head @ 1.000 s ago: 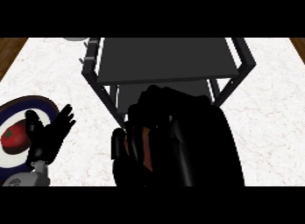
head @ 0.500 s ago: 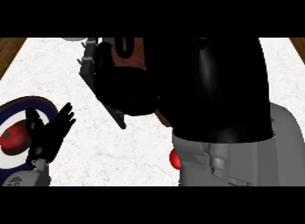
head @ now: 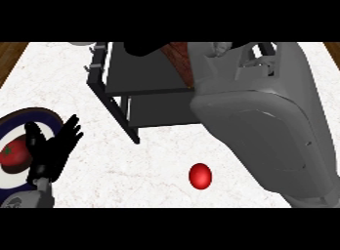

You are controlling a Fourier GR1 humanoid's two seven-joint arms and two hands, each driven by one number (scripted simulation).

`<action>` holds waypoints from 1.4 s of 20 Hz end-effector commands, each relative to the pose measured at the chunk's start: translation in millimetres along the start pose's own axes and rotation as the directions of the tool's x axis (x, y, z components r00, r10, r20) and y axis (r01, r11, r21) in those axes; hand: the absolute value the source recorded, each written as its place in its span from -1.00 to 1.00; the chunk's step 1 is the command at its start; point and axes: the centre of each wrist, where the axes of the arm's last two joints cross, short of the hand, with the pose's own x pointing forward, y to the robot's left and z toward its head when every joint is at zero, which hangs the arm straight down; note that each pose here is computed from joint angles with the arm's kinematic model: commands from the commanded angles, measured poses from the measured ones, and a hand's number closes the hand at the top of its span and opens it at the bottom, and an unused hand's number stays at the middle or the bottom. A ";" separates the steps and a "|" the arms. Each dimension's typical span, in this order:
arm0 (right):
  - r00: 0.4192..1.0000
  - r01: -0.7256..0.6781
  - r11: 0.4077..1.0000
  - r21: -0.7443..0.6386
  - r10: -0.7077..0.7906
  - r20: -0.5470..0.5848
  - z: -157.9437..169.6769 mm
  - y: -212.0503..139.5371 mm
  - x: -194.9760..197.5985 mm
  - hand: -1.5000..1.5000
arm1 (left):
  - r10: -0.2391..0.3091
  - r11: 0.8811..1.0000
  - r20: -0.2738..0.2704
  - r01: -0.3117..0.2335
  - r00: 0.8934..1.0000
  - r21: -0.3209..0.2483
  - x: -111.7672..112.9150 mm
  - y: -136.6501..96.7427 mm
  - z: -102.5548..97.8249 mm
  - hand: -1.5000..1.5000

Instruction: Pick the sweet potato from the placemat and place it in the tiered shelf

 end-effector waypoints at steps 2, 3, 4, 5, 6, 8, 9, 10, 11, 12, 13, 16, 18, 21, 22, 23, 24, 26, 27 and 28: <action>0.997 -0.049 0.999 0.013 0.049 -0.060 -25.6 11.9 -23.2 1.00 | 0.003 1.000 -0.025 -0.003 1.000 0.006 -4.4 10.4 7.6 0.00; 0.996 -0.062 0.998 0.001 0.062 -0.062 -30.8 19.2 -16.4 1.00 | -0.008 1.000 -0.016 0.008 1.000 0.000 -1.0 -16.4 1.4 0.00; 0.997 -0.055 0.999 0.000 0.054 -0.058 -24.7 25.7 3.7 1.00 | 0.007 1.000 -0.029 -0.007 1.000 0.014 -1.2 -4.1 -0.2 0.00; 0.998 -0.029 1.000 -0.003 0.029 -0.053 -33.6 27.2 -8.8 1.00 | -0.001 1.000 -0.010 0.001 1.000 0.006 5.4 -12.1 2.0 0.00; 0.998 -0.032 0.999 -0.007 0.032 -0.055 -33.8 24.6 -13.0 1.00 | -0.003 1.000 -0.012 0.003 1.000 0.019 -12.7 -11.4 -1.5 0.00; 0.995 -0.076 0.997 0.014 0.077 -0.071 -44.1 24.7 -19.3 1.00 | -0.007 1.000 -0.015 0.007 1.000 0.000 -2.0 0.0 11.3 0.00; 0.995 -0.074 0.997 -0.018 0.073 -0.066 -53.1 29.9 -24.2 1.00 | -0.007 1.000 -0.002 0.007 1.000 0.000 14.2 12.5 6.2 0.00; 0.997 -0.064 0.998 -0.021 0.063 -0.053 -39.8 36.7 -19.1 1.00 | -0.001 1.000 0.002 0.001 1.000 0.004 8.9 3.1 -2.2 0.00; 0.997 -0.063 0.998 -0.016 0.062 -0.046 -47.6 22.9 -34.1 1.00 | -0.003 1.000 -0.011 0.003 1.000 0.020 -13.0 -1.8 14.4 0.00; 0.997 -0.072 0.997 -0.023 0.071 -0.037 -56.8 36.2 -31.8 1.00 | 0.004 1.000 -0.008 -0.004 1.000 0.012 -11.6 -23.2 9.5 0.00; 0.998 -0.048 0.998 -0.028 0.047 -0.035 -58.9 31.0 -28.9 1.00 | -0.007 1.000 -0.001 0.007 1.000 0.008 -4.4 -2.8 8.0 0.00; 1.000 -0.030 1.000 -0.006 0.030 -0.010 -54.5 47.8 -31.6 1.00 | 0.008 1.000 -0.021 -0.009 1.000 -0.008 14.2 3.1 13.5 0.00; 0.999 -0.025 1.000 -0.010 0.025 0.024 -57.2 36.8 -39.3 1.00 | -0.005 1.000 -0.026 0.005 1.000 0.008 -3.4 -11.3 5.6 0.00; 1.000 -0.003 1.000 0.003 0.003 0.008 -62.9 18.4 -31.2 1.00 | 0.001 1.000 -0.007 -0.001 1.000 0.015 -3.4 -15.1 8.9 0.00; 0.999 -0.031 1.000 0.004 0.031 0.012 -61.7 30.1 -24.4 1.00 | -0.010 1.000 -0.011 0.011 1.000 0.010 0.9 -16.0 4.1 0.00; 0.999 -0.049 0.999 0.021 0.049 0.000 -52.7 28.5 -24.1 1.00 | -0.011 1.000 -0.027 0.011 1.000 0.012 -13.3 -0.5 9.9 0.00; 0.993 -0.116 0.993 0.027 0.116 0.004 -58.5 36.5 -48.6 1.00 | 0.009 1.000 -0.027 -0.009 1.000 0.011 -1.2 -14.6 -2.9 0.00; 0.994 -0.111 0.993 0.038 0.112 -0.014 -63.0 33.2 -50.3 1.00 | 0.006 1.000 -0.019 -0.006 1.000 0.006 -21.9 12.2 7.9 0.00; 0.999 0.022 0.999 -0.038 -0.023 -0.038 -55.5 31.1 -32.1 1.00 | 0.001 1.000 -0.010 -0.001 1.000 0.030 8.7 3.3 -2.2 0.00; 0.990 0.109 0.989 -0.098 -0.116 -0.074 -66.9 17.2 -56.1 1.00 | -0.004 1.000 -0.007 0.004 1.000 0.003 -1.2 -8.6 7.2 0.00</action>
